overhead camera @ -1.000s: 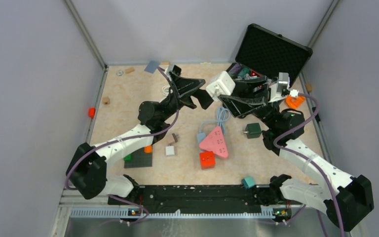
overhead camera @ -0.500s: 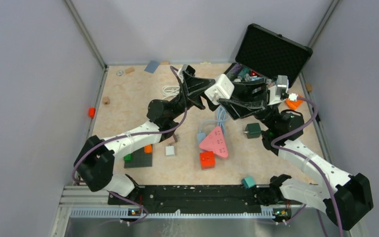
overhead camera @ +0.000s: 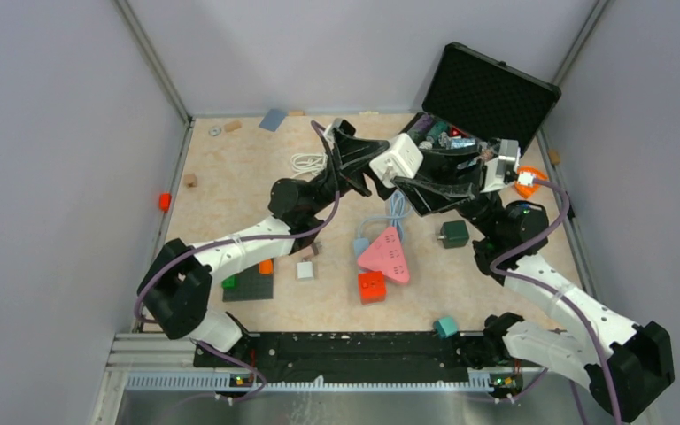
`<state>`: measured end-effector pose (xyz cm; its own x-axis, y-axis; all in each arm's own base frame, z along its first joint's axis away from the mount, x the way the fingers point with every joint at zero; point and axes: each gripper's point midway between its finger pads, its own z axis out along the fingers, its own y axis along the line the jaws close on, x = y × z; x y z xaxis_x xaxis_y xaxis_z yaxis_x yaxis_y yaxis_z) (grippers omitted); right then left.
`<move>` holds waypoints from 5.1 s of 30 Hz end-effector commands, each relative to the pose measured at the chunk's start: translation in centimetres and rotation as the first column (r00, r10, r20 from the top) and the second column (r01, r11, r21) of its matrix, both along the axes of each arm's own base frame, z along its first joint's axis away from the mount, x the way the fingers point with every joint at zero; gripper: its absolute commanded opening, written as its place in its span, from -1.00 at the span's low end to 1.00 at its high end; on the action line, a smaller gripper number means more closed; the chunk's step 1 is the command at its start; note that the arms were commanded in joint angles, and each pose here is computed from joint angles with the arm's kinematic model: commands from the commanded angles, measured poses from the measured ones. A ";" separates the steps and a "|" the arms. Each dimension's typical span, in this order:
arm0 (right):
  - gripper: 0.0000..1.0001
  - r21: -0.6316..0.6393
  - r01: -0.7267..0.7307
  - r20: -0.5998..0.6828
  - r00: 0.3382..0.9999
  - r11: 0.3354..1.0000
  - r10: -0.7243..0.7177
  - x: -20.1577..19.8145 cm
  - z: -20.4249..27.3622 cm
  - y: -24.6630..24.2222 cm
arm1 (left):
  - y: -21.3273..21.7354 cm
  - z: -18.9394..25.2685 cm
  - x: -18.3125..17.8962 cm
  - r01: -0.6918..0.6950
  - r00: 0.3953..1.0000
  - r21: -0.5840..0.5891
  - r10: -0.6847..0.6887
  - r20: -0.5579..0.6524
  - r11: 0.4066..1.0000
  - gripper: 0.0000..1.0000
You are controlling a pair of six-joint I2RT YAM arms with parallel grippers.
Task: Insert the plug
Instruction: Insert the plug into the socket.
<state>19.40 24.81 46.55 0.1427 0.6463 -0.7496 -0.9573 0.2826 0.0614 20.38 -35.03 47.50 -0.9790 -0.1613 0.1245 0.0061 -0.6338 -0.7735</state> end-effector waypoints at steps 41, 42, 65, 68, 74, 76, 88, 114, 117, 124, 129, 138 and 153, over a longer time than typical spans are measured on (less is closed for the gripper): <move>0.94 -0.636 0.192 -0.439 0.706 0.747 -0.555 5.7 -15.7 -4.4 | 10.3 -16.3 7.5 -0.715 0.697 0.673 0.117 0.707 0.188 -1.00; 0.95 -0.643 0.168 -0.477 0.675 0.747 -0.563 5.9 -15.6 -4.2 | 10.8 -16.0 7.1 -0.747 0.661 0.641 0.091 0.745 0.179 -1.00; 0.94 -0.463 -0.527 -0.881 0.359 0.713 -0.307 3.2 -15.5 4.6 | 9.4 -17.9 3.4 -0.908 -0.049 0.159 -0.477 0.878 0.387 -1.00; 0.88 -0.427 -0.556 -0.900 0.341 0.713 -0.273 3.1 -15.3 5.4 | 8.1 -18.1 3.7 -0.907 -0.051 0.171 -0.501 0.864 0.386 -1.00; 0.86 -0.416 -0.590 -0.908 0.301 0.692 -0.290 2.8 -16.7 6.3 | 5.7 -18.1 3.8 -0.891 -0.031 0.206 -0.506 0.862 0.405 -1.00; 0.86 -0.417 -0.602 -0.909 0.288 0.681 -0.302 2.6 -17.3 6.5 | 5.3 -18.1 3.9 -0.890 -0.025 0.213 -0.508 0.861 0.404 -1.00; 0.46 -0.407 -0.659 -0.912 0.248 0.633 -0.327 2.0 -19.4 8.2 | 4.5 -18.7 4.0 -0.890 0.031 0.254 -0.505 0.862 0.379 -1.00; -1.00 -0.665 -0.449 -0.722 0.182 0.596 -0.668 7.5 -26.0 -4.6 | 6.0 -23.6 4.2 -0.661 0.750 0.734 0.097 0.655 0.157 0.97; -1.00 -0.727 -0.405 -0.652 0.156 0.554 -0.742 8.1 -26.6 -6.7 | 7.6 -26.0 4.6 -0.571 0.814 0.817 0.189 0.550 0.083 0.98; -1.00 -0.721 -0.403 -0.657 0.142 0.563 -0.740 7.8 -26.4 -7.2 | 10.2 -29.9 4.3 -0.400 0.884 0.905 0.325 0.337 0.148 0.97; -1.00 -0.713 -0.430 -0.665 0.166 0.553 -0.728 7.5 -26.4 -6.9 | 11.1 -31.1 4.4 -0.353 0.888 0.916 0.377 0.263 0.190 0.97; -1.00 -0.643 -0.490 -0.735 0.180 0.588 -0.654 6.5 -26.4 -4.8 | 6.5 -34.0 2.5 -0.141 0.988 0.972 0.091 0.126 0.186 0.83; -1.00 -0.643 -0.525 -0.724 0.176 0.558 -0.667 5.8 -27.8 -2.6 | 5.7 -41.7 -0.1 0.115 0.993 0.991 0.034 -0.113 -0.064 0.55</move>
